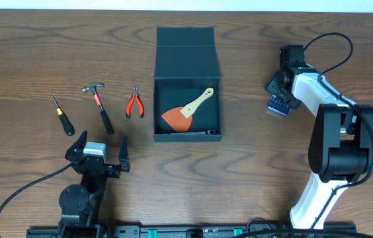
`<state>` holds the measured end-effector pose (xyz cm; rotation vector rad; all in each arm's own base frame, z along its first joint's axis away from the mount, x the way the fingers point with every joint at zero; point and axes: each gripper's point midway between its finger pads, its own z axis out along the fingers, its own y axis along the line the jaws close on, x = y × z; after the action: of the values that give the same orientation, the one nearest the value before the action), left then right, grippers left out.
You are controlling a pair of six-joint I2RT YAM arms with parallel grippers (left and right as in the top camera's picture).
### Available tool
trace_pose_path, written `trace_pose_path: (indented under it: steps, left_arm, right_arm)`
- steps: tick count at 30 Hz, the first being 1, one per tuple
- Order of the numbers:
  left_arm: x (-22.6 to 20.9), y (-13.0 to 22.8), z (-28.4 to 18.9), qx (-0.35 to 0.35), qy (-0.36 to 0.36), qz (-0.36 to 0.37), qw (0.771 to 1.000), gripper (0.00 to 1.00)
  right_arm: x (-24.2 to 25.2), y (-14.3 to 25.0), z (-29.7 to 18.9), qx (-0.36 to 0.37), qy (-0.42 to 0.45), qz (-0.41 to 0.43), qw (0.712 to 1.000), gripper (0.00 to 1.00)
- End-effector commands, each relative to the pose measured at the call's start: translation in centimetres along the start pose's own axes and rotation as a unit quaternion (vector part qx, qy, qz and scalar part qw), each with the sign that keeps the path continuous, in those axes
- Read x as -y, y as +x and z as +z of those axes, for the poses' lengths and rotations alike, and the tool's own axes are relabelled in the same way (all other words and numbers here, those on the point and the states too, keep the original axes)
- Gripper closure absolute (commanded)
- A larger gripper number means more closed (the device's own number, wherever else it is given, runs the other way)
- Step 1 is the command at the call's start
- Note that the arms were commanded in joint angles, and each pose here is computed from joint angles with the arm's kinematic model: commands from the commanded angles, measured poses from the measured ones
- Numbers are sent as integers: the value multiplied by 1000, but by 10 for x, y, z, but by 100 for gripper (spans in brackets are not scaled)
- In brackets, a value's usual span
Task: Pack container
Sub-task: 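Move the right gripper to the blue screwdriver set case and grasp, then lift the blue screwdriver case with the right gripper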
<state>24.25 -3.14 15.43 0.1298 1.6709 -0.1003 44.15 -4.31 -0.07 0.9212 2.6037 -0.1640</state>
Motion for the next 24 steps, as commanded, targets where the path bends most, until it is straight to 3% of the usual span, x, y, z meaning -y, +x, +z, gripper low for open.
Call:
trace_pose_path:
  steps: [1,24]
  left_arm:
    - [4,16,1,-21,12,4,1000,1]
    - [4,16,1,-21,12,4,1000,2]
  right_arm:
    - [3,13,13,-27,6,-5,1000,33]
    - [-15,7,-6,-28,-47,2,998,48]
